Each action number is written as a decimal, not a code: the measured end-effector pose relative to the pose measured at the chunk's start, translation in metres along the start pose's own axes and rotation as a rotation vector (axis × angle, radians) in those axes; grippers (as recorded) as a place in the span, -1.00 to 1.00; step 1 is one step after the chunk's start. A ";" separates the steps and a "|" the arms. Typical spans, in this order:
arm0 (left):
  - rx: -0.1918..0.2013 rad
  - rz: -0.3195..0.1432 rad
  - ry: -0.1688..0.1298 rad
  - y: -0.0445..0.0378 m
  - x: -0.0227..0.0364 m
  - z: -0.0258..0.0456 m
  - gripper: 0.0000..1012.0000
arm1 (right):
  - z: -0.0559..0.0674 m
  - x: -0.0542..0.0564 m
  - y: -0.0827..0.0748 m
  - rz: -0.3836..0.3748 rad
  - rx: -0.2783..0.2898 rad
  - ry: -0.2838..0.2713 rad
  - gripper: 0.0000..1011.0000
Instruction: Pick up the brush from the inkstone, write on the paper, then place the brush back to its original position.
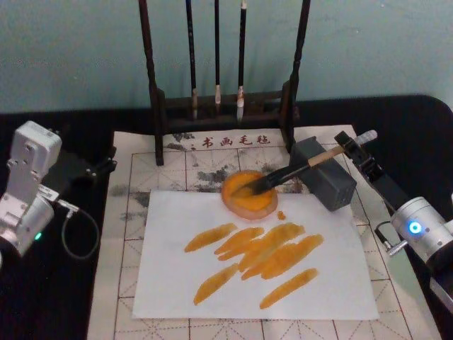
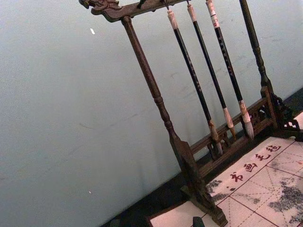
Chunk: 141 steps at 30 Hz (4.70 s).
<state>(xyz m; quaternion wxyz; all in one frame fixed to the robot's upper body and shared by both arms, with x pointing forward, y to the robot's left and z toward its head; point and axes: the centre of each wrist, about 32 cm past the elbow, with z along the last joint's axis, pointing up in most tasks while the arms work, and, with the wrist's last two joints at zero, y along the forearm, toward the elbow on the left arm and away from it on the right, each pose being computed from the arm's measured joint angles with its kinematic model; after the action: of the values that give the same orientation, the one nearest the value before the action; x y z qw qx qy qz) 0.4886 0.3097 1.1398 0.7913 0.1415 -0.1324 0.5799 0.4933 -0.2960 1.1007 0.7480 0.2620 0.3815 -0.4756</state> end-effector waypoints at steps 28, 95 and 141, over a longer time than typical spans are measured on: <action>0.000 0.000 0.000 0.0000 0.0000 0.0000 0.98 | 0.007 -0.007 -0.006 0.007 0.005 -0.039 0.98; 0.000 0.000 0.000 0.0000 0.0000 0.0000 0.98 | 0.011 -0.032 -0.067 -0.263 -0.010 -0.645 0.98; 0.000 0.000 0.000 0.0000 0.0000 0.0000 0.98 | 0.011 -0.032 -0.067 -0.263 -0.009 -0.644 0.98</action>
<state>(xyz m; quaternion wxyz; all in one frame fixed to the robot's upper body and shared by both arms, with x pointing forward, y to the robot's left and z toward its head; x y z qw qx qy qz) 0.4886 0.3097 1.1398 0.7913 0.1415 -0.1324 0.5799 0.4275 -0.3155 1.1316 0.7635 0.0438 0.1587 -0.6245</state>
